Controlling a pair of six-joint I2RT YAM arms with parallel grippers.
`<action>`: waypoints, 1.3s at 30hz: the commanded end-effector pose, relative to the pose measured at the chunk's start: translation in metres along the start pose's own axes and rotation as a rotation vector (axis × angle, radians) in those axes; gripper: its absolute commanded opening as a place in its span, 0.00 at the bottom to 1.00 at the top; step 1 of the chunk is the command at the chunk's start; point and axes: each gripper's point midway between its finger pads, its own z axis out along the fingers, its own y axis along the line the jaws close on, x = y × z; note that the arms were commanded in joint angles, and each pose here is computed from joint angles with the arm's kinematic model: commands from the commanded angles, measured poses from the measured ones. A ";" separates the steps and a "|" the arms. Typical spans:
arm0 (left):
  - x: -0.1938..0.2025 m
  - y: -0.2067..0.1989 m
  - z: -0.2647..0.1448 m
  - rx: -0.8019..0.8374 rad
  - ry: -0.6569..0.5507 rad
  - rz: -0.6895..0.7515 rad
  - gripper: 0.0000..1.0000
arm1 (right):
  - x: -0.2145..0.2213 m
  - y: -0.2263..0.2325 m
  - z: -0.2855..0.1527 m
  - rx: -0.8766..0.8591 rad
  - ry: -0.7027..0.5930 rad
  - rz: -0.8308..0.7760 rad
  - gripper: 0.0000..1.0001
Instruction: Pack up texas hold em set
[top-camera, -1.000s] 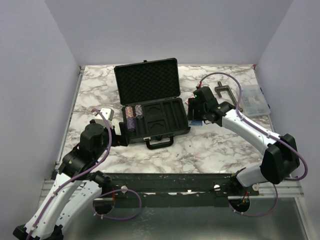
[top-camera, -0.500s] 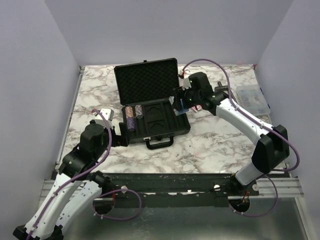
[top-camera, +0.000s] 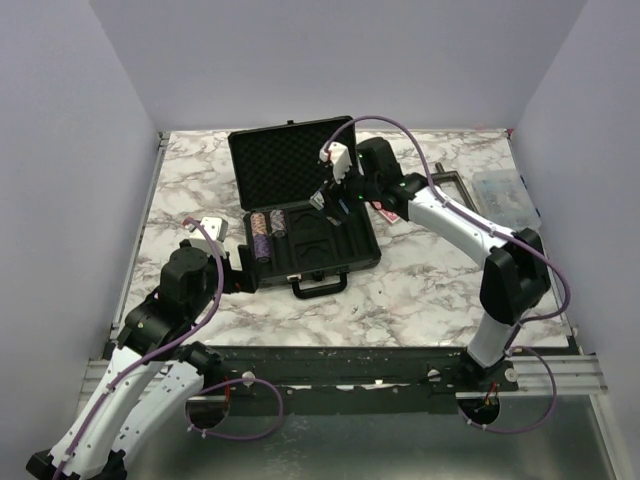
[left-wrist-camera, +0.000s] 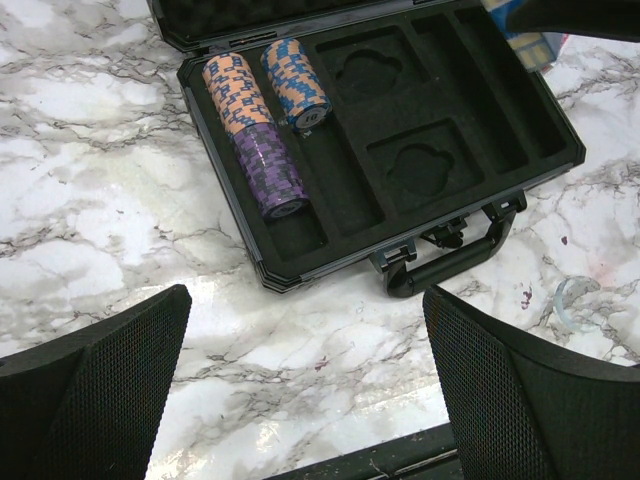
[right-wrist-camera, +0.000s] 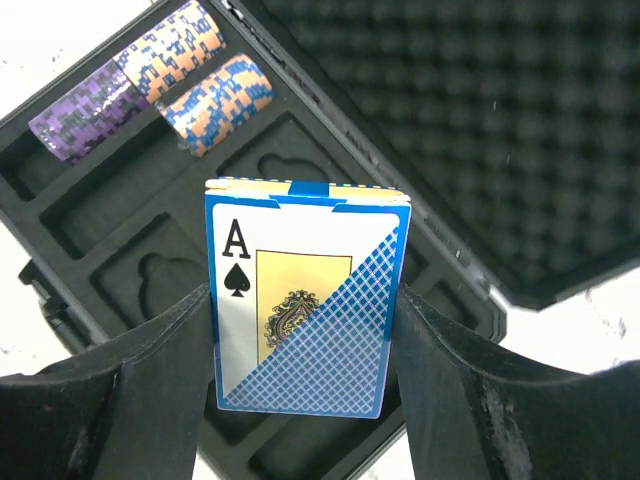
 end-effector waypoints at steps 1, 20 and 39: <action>0.002 0.000 0.001 0.007 -0.003 0.013 0.98 | -0.033 0.000 0.019 -0.068 -0.080 -0.231 0.42; 0.003 0.005 0.003 -0.021 0.000 0.017 0.98 | -0.001 0.018 0.090 -0.302 -0.002 -0.650 0.33; 0.003 0.006 0.004 -0.027 0.001 0.017 0.98 | 0.023 -0.004 0.124 -0.252 0.120 -0.778 0.32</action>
